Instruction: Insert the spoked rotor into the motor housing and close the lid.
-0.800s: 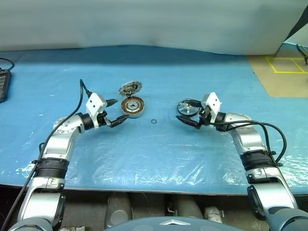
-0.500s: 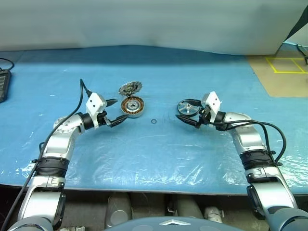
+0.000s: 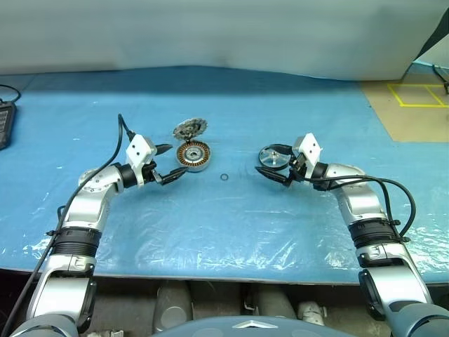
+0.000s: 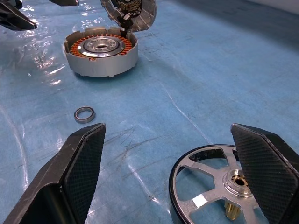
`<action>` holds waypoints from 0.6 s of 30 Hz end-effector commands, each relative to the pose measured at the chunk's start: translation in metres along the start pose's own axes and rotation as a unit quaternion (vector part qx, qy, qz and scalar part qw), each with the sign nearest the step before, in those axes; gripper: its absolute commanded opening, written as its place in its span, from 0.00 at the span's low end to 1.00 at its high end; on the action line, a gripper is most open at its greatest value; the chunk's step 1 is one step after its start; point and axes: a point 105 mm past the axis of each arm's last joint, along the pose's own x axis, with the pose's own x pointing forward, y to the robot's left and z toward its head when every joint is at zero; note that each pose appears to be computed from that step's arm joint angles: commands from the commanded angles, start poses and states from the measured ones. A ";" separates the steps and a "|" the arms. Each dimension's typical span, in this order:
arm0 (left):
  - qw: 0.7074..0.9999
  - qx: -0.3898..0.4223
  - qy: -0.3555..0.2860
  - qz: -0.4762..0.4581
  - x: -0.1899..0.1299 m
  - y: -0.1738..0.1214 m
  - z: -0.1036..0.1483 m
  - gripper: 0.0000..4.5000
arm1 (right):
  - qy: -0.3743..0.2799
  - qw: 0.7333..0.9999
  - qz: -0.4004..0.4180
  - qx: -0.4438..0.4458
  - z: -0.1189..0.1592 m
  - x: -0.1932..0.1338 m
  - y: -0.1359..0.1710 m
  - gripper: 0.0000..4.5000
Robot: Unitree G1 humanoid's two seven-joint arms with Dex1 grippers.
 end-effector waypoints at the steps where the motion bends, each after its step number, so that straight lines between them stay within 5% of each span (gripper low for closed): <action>1: 1.000 0.021 -0.011 -0.005 0.001 0.001 0.011 1.00 | -0.017 1.000 0.000 -0.019 0.012 -0.001 -0.002 0.99; 18: 1.000 0.022 -0.008 -0.009 0.002 0.000 0.010 1.00 | -0.020 1.000 0.004 -0.019 0.014 0.003 -0.001 0.99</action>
